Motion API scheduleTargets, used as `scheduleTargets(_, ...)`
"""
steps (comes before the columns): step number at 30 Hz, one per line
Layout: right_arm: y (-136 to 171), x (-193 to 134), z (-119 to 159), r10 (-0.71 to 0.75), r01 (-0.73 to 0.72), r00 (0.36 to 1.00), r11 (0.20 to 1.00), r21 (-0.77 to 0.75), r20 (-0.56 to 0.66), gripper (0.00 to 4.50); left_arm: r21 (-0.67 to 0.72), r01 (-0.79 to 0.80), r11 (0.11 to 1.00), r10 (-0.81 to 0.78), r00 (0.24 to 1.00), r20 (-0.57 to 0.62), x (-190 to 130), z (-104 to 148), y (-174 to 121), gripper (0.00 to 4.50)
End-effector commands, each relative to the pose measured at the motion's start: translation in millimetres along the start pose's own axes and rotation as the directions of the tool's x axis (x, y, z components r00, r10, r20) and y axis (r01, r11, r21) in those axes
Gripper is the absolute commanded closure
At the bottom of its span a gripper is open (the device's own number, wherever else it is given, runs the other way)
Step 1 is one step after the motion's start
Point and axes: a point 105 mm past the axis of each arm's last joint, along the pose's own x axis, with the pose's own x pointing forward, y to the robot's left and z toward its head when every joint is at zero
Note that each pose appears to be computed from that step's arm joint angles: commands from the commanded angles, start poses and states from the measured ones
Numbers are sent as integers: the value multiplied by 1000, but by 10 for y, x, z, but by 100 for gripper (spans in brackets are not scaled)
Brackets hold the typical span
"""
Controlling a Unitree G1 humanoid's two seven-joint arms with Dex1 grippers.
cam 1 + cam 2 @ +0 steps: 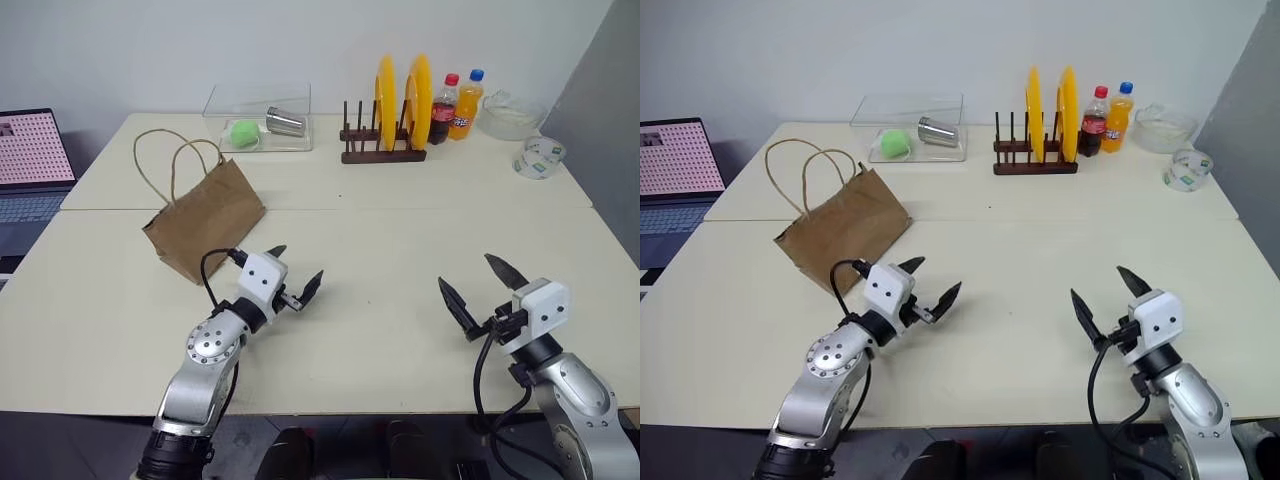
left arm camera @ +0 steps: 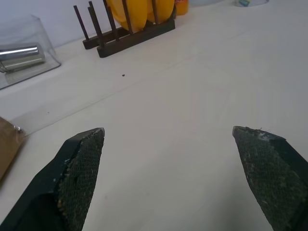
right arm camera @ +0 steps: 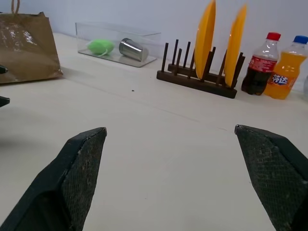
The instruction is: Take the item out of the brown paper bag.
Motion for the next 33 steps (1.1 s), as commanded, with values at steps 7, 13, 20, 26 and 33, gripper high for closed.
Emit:
scheduleTargets(7, 143, 41, -3, 34, -35, 999, 999, 1, 19, 0, 75, 3, 997, -8, 998, 61, -13, 147, 87, 1)
scheduleTargets(13, 226, 116, 27, 82, -82, 996, 996, -18, 25, 0, 88, -53, 995, 48, 997, 63, -25, 165, 196, 1)
scheduleTargets(20, 408, 326, 365, 291, -286, 950, 956, -58, 114, 0, 84, -253, 964, 246, 966, 83, -263, 240, 508, 1)
scheduleTargets(26, 572, 518, 617, 524, -514, 839, 852, -98, 151, 0, 15, -438, 899, 432, 892, 134, -647, 481, 750, 1)
scheduleTargets(33, 593, 678, 553, 597, -588, 788, 802, -102, 150, 0, -124, -551, 825, 562, 823, 80, -952, 638, 1092, 1)
